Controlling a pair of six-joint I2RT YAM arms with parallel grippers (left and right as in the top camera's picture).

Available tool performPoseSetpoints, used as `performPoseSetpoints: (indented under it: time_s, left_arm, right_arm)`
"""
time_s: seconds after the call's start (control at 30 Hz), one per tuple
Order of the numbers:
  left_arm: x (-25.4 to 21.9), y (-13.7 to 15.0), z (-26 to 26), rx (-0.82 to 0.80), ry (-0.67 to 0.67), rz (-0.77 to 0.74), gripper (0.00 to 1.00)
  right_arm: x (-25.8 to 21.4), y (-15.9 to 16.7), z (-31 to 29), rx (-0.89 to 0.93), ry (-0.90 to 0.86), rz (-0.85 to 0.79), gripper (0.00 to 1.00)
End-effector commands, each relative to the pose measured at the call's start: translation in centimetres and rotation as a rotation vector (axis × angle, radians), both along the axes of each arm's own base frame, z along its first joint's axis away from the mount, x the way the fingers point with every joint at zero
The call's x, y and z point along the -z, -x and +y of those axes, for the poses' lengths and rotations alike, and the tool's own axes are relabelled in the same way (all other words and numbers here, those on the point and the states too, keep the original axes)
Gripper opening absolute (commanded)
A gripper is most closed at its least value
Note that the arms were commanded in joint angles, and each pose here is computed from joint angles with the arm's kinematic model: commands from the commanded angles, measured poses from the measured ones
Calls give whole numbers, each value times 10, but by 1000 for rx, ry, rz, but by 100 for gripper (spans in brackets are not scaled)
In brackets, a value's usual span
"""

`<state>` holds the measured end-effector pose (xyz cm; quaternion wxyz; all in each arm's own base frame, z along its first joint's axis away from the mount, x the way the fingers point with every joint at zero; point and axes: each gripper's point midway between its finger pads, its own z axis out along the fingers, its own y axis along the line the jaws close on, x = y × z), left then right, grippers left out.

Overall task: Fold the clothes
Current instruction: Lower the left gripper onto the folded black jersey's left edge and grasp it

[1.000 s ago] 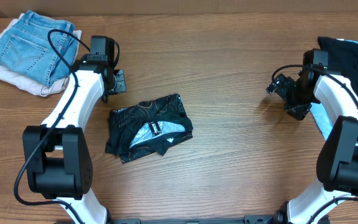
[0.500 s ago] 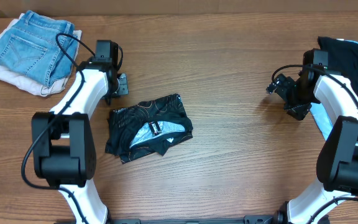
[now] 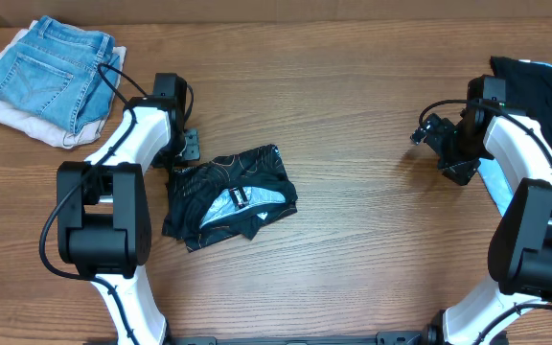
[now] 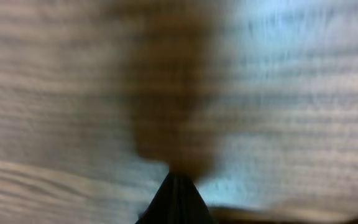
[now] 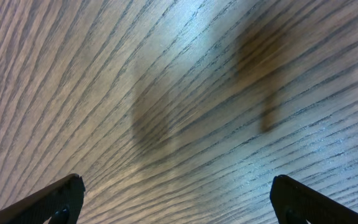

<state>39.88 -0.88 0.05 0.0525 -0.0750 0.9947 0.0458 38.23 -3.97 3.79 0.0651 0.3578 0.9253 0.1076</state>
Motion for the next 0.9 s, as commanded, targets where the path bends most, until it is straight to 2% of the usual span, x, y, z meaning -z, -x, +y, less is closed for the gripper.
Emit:
performPoseSetpoints:
  time_s: [0.0,0.3,0.43,0.5,0.67,0.87]
  left_arm:
    - [3,12,-13,-22,83,55,4]
    - [6,48,-29,-58,175,196,4]
    - [13,69,-46,-84,280,266,4]
    - [16,87,-64,-99,377,328,4]
    - [15,112,-84,-146,439,423,4]
    - [1,129,-130,-98,569,499,4]
  right_arm:
    - [-10,-1,-2,-2,16,-27,100]
    - [-10,-1,-2,-2,16,-27,100]
    - [-10,-1,-2,-2,16,-27,100]
    - [-10,-1,-2,-2,16,-27,100]
    - [-10,-1,-2,-2,16,-27,100]
    - [-10,-1,-2,-2,16,-27,100]
